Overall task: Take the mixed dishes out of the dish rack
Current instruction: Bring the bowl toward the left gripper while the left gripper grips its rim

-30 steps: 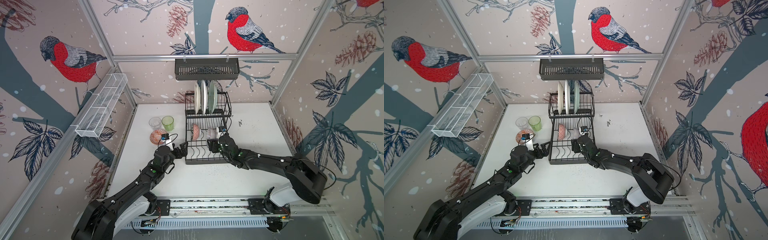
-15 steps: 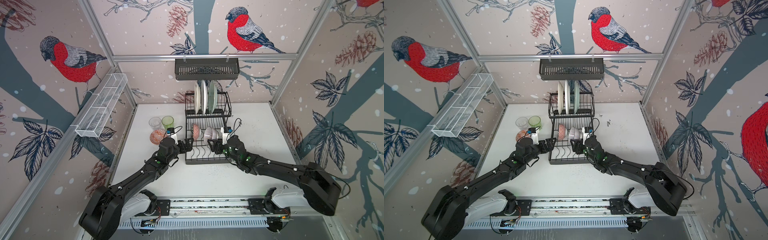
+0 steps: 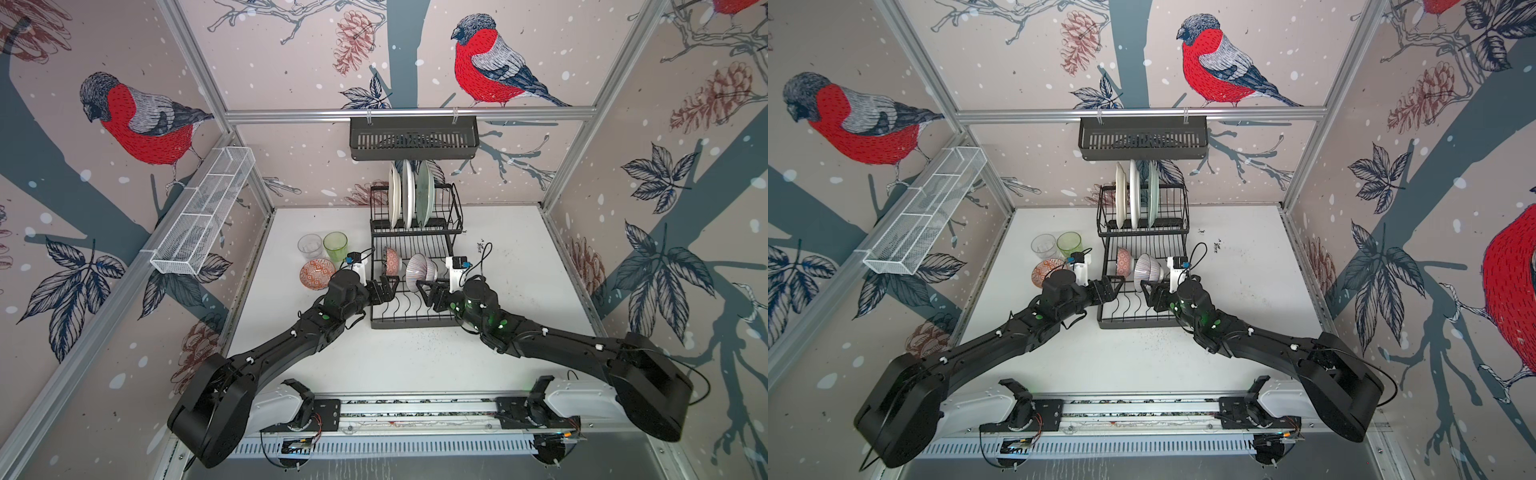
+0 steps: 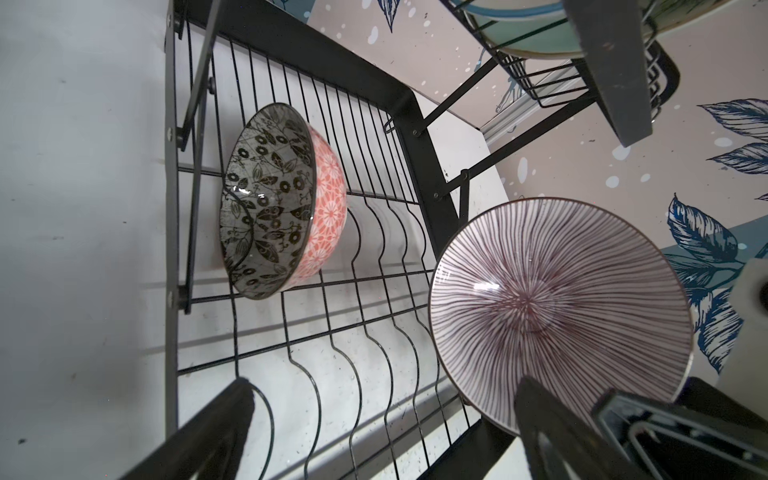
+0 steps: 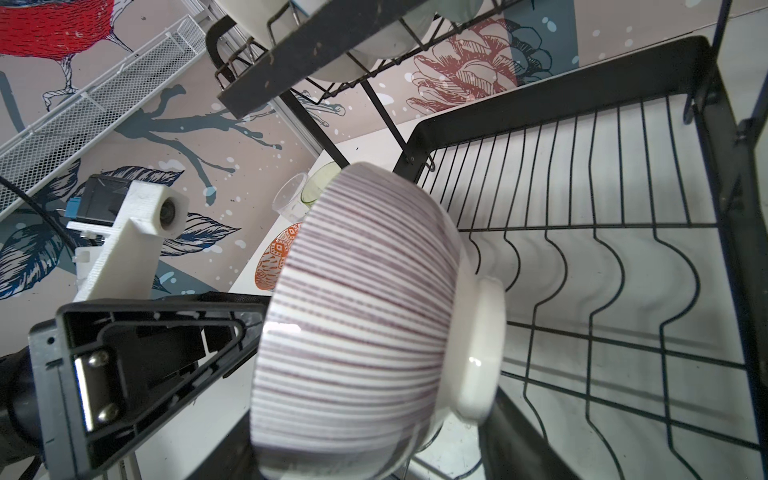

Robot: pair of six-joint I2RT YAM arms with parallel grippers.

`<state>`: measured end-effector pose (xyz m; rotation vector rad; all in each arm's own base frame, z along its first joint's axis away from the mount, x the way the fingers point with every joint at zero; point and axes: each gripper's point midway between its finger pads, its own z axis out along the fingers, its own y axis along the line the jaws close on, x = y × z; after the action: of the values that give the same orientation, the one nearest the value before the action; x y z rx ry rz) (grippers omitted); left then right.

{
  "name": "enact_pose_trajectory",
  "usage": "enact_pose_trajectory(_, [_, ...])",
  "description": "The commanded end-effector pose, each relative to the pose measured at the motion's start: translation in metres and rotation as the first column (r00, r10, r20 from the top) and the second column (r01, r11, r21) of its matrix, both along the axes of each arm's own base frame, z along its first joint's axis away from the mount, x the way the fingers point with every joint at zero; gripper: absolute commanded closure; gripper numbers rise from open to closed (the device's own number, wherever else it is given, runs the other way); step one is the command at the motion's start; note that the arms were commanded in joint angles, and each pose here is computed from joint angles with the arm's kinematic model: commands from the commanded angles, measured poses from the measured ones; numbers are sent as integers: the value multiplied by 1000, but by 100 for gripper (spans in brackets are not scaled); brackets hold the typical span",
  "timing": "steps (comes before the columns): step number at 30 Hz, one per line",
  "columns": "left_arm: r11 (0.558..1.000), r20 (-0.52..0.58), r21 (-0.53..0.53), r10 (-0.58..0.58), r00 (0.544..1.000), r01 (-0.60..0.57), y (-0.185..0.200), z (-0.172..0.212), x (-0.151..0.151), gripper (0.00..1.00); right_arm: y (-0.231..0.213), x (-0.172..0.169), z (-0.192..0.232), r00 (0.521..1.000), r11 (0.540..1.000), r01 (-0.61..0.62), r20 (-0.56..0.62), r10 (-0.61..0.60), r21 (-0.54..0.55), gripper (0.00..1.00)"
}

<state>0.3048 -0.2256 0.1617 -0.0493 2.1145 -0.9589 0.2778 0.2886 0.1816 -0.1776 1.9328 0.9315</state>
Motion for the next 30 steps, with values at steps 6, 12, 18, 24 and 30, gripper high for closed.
enact_pose_trajectory(6, [999, 10, -45, 1, 1000, -1, -7, 11, 1, 3, 4, -1, 27, 999, 992, -14, 49, 8, 124, 50])
enact_pose_trajectory(12, [997, 10, -71, -3, 1000, 4, -11, 12, 1, 6, 8, -7, 30, 998, 984, -43, 42, 36, 175, 50])
enact_pose_trajectory(18, [994, 3, -106, -12, 1000, 12, -15, 14, 1, 10, 11, -11, 35, 997, 975, -66, 45, 58, 212, 50])
enact_pose_trajectory(24, [991, 8, -136, -9, 1000, 10, -17, 19, 1, 18, 15, -16, 43, 995, 965, -90, 53, 79, 248, 50])
enact_pose_trajectory(30, [986, 13, -164, -14, 1000, 16, -20, 24, 1, 20, 19, -18, 54, 994, 953, -103, 70, 86, 287, 50])
